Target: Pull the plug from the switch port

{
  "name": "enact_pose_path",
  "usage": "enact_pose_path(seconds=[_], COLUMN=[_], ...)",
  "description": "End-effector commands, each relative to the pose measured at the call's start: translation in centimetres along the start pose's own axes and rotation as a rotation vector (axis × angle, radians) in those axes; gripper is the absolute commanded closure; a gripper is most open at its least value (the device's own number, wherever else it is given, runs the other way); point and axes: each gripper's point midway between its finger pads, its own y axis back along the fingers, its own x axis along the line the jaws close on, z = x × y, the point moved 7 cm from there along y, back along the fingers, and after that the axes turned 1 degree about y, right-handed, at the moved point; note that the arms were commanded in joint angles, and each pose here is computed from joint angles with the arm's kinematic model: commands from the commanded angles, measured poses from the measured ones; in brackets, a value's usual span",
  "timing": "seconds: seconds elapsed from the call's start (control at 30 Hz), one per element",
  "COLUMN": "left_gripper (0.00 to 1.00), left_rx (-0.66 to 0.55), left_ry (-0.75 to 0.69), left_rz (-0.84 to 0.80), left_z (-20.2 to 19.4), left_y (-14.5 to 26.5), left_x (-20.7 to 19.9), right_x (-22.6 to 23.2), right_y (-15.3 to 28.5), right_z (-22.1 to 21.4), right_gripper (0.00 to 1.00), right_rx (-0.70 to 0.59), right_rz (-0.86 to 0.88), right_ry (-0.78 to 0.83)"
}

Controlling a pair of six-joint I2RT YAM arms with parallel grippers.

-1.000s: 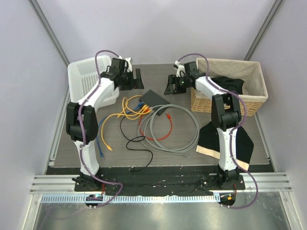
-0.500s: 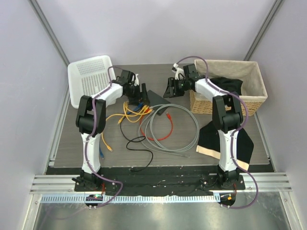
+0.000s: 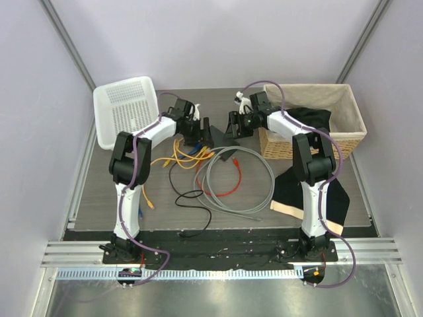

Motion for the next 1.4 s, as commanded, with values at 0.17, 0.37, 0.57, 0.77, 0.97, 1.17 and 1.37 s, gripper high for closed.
enact_pose_path(seconds=[0.17, 0.37, 0.57, 0.77, 0.97, 1.17, 1.37], left_gripper=[0.15, 0.13, 0.14, 0.16, 0.16, 0.16, 0.16], left_rx=[-0.087, -0.106, -0.075, -0.063, -0.059, -0.066, -0.062], left_ry=[-0.018, 0.008, 0.018, 0.020, 0.043, 0.112, 0.130], left_rz=[-0.011, -0.014, -0.012, -0.052, -0.075, -0.083, -0.096], left_z=[1.0, 1.4, 1.1, 1.9, 2.1, 1.9, 2.0], left_y=[4.3, 4.7, 2.8, 1.7, 1.8, 2.5, 2.3], left_x=[-1.2, -1.0, 0.0, -0.2, -0.1, 1.4, 2.2], right_x=[-1.4, -2.5, -1.9, 0.3, 0.7, -4.4, -8.1], right_y=[-3.2, -4.2, -4.3, -3.4, -0.2, 4.8, 8.9], right_z=[-1.8, -2.2, -5.8, -8.0, -3.1, -3.8, -3.5], right_gripper=[0.33, 0.33, 0.34, 0.35, 0.33, 0.33, 0.33], right_rx=[0.056, 0.086, 0.218, 0.274, 0.130, 0.159, 0.159], right_rz=[-0.090, -0.146, -0.165, -0.212, -0.484, -0.645, -0.752], right_ry=[0.055, 0.082, 0.138, 0.259, 0.360, 0.262, 0.283])
